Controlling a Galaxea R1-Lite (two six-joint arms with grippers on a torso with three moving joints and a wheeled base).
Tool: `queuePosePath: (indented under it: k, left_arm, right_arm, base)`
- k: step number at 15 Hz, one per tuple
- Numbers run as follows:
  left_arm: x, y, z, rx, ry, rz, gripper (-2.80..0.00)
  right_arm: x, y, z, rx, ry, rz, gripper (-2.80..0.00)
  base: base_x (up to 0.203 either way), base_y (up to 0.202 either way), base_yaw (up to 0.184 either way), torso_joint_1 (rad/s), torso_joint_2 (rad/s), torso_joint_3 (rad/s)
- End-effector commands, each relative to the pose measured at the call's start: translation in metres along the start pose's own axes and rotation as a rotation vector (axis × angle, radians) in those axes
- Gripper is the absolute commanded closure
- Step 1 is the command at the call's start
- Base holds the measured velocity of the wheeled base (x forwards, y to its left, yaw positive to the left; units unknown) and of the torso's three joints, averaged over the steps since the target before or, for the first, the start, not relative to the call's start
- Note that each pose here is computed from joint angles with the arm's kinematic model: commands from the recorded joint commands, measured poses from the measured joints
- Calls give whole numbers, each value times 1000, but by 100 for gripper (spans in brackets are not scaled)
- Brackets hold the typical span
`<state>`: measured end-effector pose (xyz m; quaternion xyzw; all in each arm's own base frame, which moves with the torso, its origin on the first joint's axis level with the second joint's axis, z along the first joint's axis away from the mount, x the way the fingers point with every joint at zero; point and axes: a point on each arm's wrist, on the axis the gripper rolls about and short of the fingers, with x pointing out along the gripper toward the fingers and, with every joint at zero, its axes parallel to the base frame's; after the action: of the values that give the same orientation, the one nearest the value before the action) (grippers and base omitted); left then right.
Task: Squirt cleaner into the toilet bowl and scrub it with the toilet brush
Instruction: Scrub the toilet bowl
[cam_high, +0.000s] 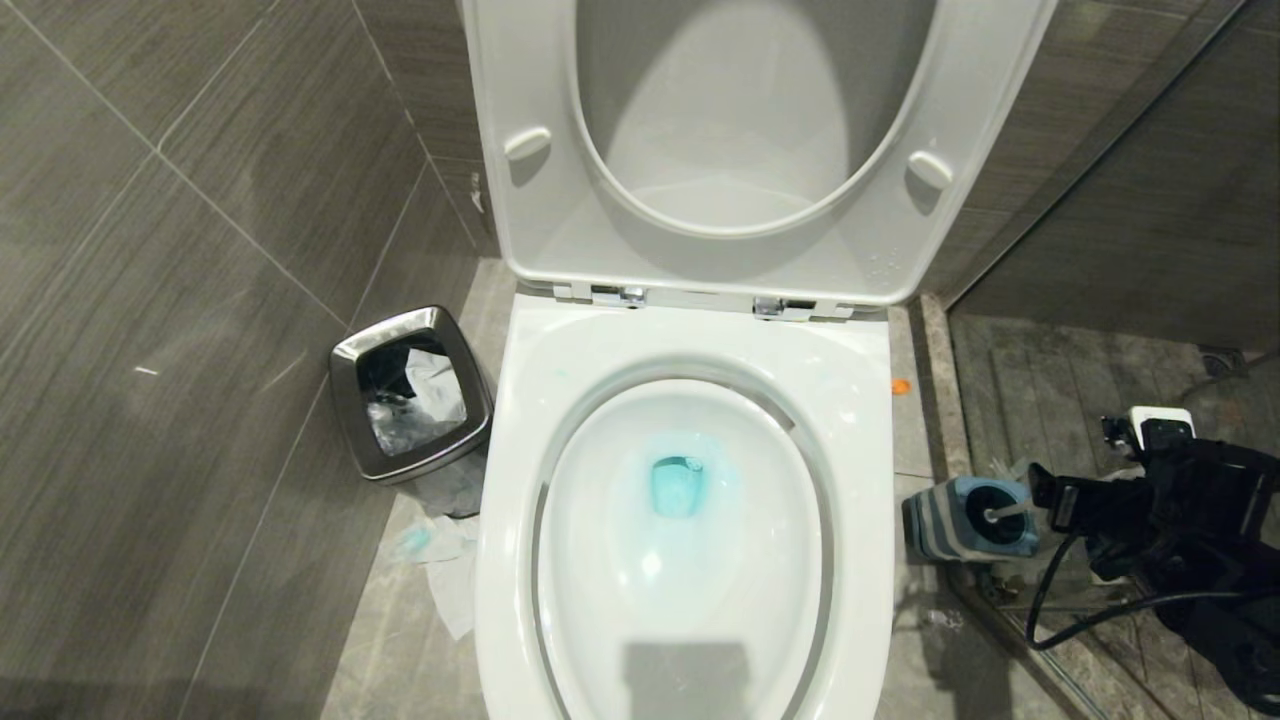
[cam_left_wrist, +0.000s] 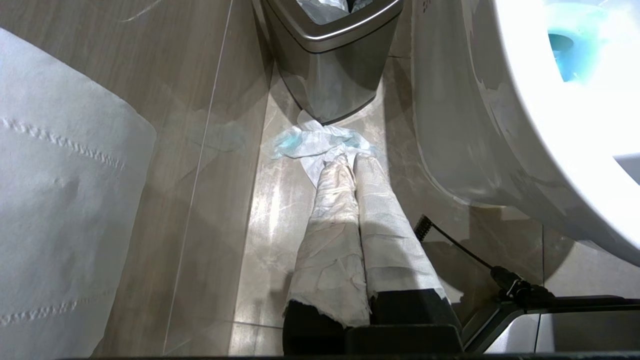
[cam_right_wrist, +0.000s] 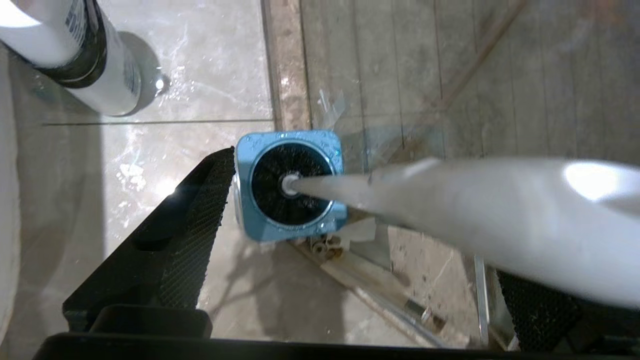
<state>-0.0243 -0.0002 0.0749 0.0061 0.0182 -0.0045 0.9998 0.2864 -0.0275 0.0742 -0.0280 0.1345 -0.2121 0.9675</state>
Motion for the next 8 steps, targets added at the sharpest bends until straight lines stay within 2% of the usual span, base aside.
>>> queuePosePath:
  k: [1, 6, 7, 8]
  left_arm:
    - [0, 0, 0, 0, 0, 0, 0]
    - [0, 0, 0, 0, 0, 0, 0]
    - [0, 0, 0, 0, 0, 0, 0]
    - [0, 0, 0, 0, 0, 0, 0]
  right_arm:
    - [5, 1, 3, 1, -16, -5, -280]
    - [7, 2, 3, -5, -22, -5, -280]
    - [7, 2, 3, -5, -20, -5, 0]
    - [6, 1, 2, -8, -18, -5, 0]
  base:
    - [0, 0, 0, 0, 0, 0]
    - [0, 0, 0, 0, 0, 0]
    - [0, 0, 0, 0, 0, 0]
    - [0, 0, 0, 0, 0, 0]
